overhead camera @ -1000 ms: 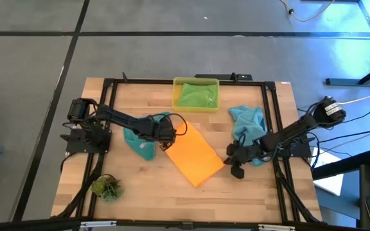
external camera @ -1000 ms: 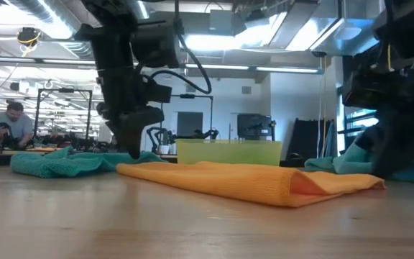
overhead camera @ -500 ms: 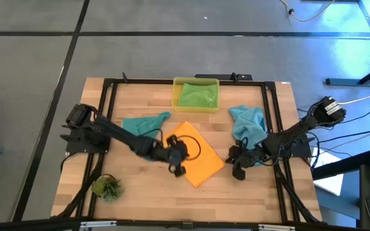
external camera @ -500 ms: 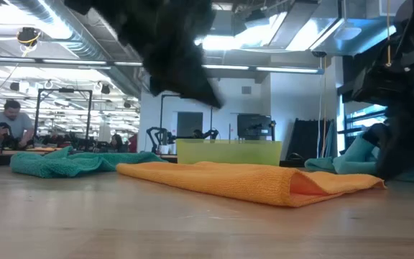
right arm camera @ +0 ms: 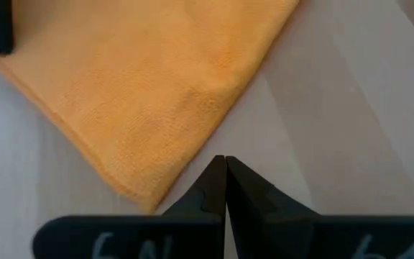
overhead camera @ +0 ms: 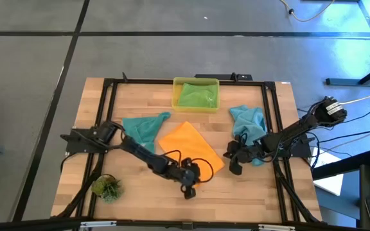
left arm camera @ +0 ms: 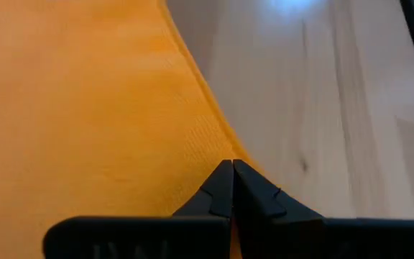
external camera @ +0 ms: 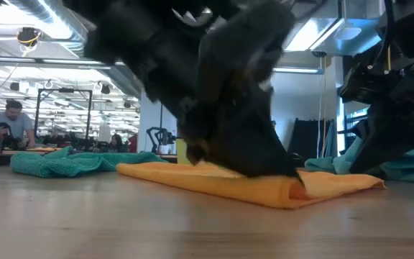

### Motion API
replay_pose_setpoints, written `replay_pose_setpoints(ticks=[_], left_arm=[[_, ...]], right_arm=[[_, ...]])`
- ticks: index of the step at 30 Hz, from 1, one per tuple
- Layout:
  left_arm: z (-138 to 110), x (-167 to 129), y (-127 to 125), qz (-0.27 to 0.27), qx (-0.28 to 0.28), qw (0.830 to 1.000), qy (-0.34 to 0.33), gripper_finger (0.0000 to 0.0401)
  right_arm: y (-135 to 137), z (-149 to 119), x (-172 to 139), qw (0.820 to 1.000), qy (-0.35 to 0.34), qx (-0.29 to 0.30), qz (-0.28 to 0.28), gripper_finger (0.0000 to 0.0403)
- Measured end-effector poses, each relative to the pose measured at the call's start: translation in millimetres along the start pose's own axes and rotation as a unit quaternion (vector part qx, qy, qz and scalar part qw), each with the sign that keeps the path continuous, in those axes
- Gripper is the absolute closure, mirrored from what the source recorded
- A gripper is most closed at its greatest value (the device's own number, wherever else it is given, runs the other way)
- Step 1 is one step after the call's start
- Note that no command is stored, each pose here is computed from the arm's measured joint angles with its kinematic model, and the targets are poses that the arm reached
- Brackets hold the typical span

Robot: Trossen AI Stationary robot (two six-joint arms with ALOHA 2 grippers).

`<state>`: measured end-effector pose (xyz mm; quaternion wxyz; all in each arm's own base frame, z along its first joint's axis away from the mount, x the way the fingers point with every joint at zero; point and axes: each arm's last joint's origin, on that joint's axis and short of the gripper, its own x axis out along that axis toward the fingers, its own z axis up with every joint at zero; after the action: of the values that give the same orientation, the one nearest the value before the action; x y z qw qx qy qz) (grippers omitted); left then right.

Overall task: Fold microfiber towels
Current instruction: Fold the orange microfiber cloth

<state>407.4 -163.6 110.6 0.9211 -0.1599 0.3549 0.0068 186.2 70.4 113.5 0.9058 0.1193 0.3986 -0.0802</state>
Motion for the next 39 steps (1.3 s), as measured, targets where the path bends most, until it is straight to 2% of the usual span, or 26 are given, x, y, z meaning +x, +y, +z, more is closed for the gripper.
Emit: replay_pose_setpoints(ticks=[3,10,16,20,22,24,29,31,35,37,39], left_arm=[[0,2,-6,-0.028,0.003,0.999,0.029,0.0400],[-11,-8,-22,-0.029,0.056,0.989,0.134,0.0398],[-13,-29,-31,0.018,0.103,0.969,0.224,0.0399],[-2,-52,-34,0.077,0.150,0.965,0.203,0.0396],[13,-68,-42,0.080,0.159,0.971,0.159,0.0396],[21,-85,-46,0.084,0.164,0.972,0.144,0.0396],[7,-95,-54,0.078,0.197,0.960,0.182,0.0378],[4,-100,-60,0.067,0.211,0.957,0.188,0.0360],[-11,-103,-64,0.082,0.235,0.943,0.220,0.0318],[-15,-107,-69,0.089,0.259,0.937,0.215,0.0301],[-20,-110,-72,0.099,0.303,0.924,0.212,0.0290]], right_arm=[[0,0,0,1.000,0.000,-0.002,0.000,0.0390],[0,0,0,1.000,0.000,-0.004,0.002,0.0390],[3,1,0,0.999,-0.002,-0.026,0.024,0.0390],[8,4,-1,0.997,-0.002,-0.047,0.069,0.0389],[9,4,-1,0.996,-0.007,-0.053,0.075,0.0389],[10,5,-2,0.995,-0.013,-0.060,0.080,0.0389],[12,6,-2,0.994,-0.019,-0.065,0.084,0.0389],[12,6,-2,0.994,-0.020,-0.064,0.085,0.0389],[12,7,-2,0.994,-0.026,-0.067,0.085,0.0389],[12,7,-2,0.993,-0.029,-0.069,0.086,0.0389],[12,8,-2,0.993,-0.031,-0.071,0.083,0.0389]])
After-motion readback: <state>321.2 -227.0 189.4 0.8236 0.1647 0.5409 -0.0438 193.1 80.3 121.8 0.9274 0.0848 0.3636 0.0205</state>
